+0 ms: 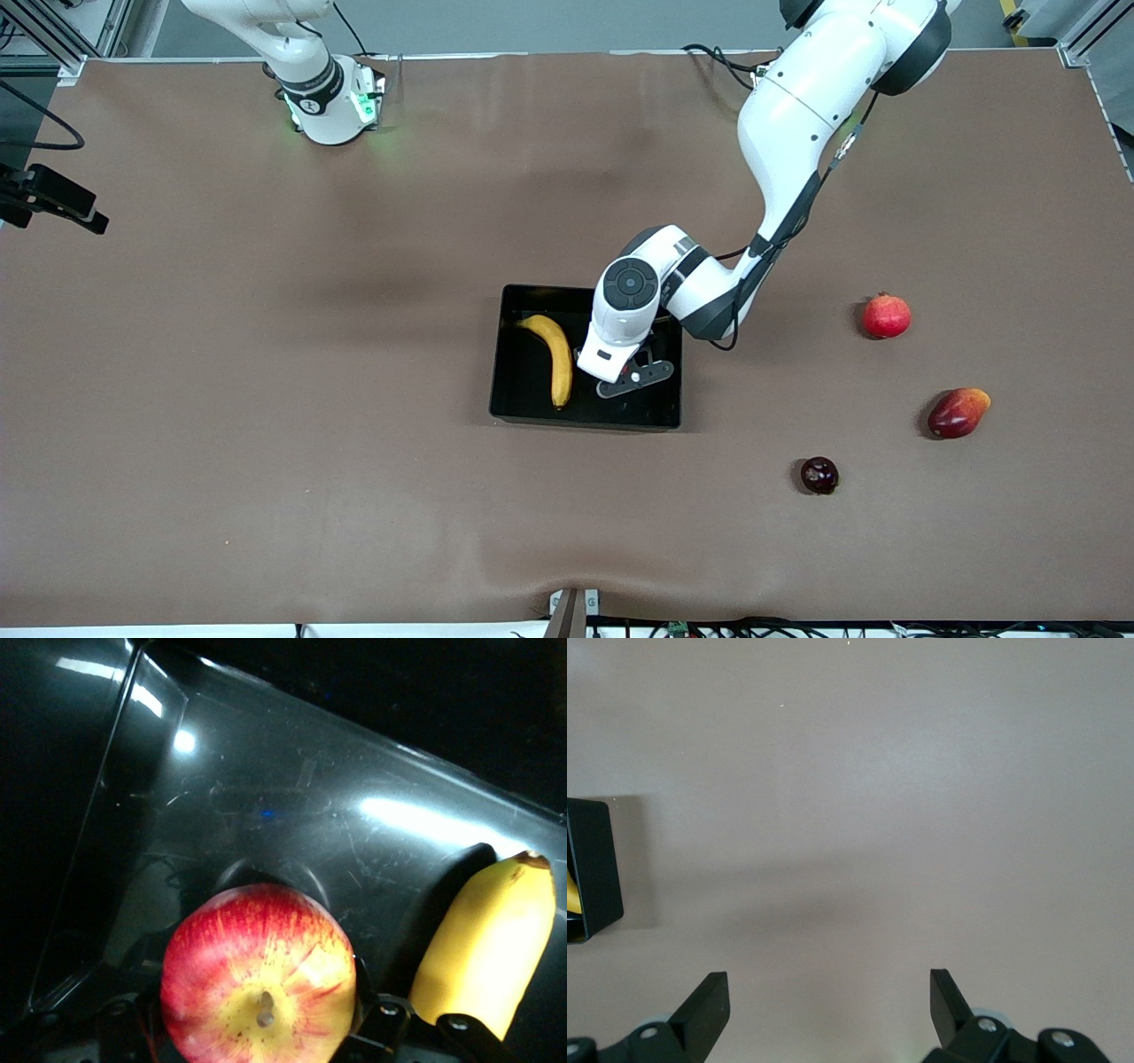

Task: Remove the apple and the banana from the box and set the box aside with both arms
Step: 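Lift the apple and carry it beside the other fruits, then lower the apple onto the table and open the left gripper, then move the left gripper back over the tray to the yellow banana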

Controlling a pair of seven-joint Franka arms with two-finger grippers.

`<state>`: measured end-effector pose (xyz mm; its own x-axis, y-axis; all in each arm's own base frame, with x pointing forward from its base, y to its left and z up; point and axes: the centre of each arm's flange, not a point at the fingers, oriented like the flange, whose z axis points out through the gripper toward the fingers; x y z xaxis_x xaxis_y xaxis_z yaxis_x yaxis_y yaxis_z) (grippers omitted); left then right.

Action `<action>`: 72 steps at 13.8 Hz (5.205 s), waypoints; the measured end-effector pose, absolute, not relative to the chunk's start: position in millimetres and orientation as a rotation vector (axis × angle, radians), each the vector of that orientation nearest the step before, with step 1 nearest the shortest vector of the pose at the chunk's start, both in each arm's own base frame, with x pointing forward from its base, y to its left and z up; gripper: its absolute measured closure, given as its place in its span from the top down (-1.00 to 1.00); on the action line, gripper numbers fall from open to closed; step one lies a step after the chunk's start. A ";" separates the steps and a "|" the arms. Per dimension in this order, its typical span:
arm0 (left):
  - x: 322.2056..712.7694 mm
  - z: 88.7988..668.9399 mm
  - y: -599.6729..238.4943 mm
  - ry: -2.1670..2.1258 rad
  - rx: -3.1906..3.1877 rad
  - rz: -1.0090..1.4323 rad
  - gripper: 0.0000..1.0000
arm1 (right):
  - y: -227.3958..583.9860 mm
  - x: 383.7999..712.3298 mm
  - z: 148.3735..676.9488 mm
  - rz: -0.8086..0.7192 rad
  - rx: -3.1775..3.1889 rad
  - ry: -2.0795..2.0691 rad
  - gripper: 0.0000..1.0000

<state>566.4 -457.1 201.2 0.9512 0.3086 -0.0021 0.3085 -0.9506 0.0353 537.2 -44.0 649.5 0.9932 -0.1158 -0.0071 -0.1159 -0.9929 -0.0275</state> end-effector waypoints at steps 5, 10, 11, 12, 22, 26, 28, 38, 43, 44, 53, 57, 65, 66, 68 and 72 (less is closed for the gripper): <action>576.1 230.0 -457.5 0.493 3.059 0.048 0.53 | -44.0 537.2 649.5 0.008 -3.108 0.181 1.00; 589.2 360.2 -438.9 0.523 3.043 0.205 0.53 | -44.0 537.2 649.5 0.009 -3.108 0.181 1.00; 593.2 387.1 -424.1 0.536 3.050 0.227 0.53 | -44.0 537.2 649.5 0.009 -3.108 0.181 1.00; 598.3 409.0 -406.5 0.535 3.062 0.242 0.53 | -44.0 537.2 649.5 0.009 -3.108 0.181 1.00; 619.6 405.9 -236.2 0.207 3.220 0.010 0.53 | -44.0 537.3 649.5 0.009 -3.109 0.180 1.00; 611.5 346.7 -177.5 0.267 3.257 -0.169 0.53 | -43.7 537.3 649.5 0.008 -3.109 0.180 1.00; 614.2 327.8 -143.8 0.289 3.260 -0.208 0.53 | -43.6 537.3 649.5 0.009 -3.109 0.179 1.00; 620.2 275.2 -14.6 0.179 3.211 -0.176 0.53 | -43.5 537.3 649.5 0.009 -3.109 0.179 1.00; 618.2 263.2 24.9 0.066 3.192 -0.091 0.53 | -43.6 537.3 649.4 0.009 -3.109 0.179 1.00; 618.9 259.1 28.2 0.046 3.187 -0.071 0.53 | -43.5 537.3 649.5 0.009 -3.109 0.179 1.00; 624.2 197.5 51.2 -0.011 3.130 0.039 0.53 | -43.5 537.3 649.5 0.009 -3.109 0.179 1.00; 624.8 196.9 52.6 -0.007 3.128 0.052 0.54 | -43.5 537.3 649.4 0.009 -3.109 0.179 1.00; 632.1 276.3 11.0 -0.048 3.150 0.004 1.00 | -43.4 537.9 648.5 0.011 -3.109 0.179 1.00; 630.8 298.7 -0.3 -0.044 3.161 -0.020 1.00 | -43.4 538.1 648.2 0.012 -3.109 0.179 1.00; 627.5 340.6 -29.4 -0.012 3.179 -0.058 1.00 | -43.4 538.4 647.7 0.014 -3.109 0.179 1.00; 616.8 387.5 -123.7 -0.037 3.156 -0.054 1.00 | -43.3 538.5 647.4 0.014 -3.109 0.179 1.00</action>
<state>616.8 -123.7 387.5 0.9991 -0.0235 -0.0347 -0.0240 -0.9996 -0.0142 538.5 -43.3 647.4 0.9934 -0.1144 -0.0108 -0.1147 -0.9930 -0.0271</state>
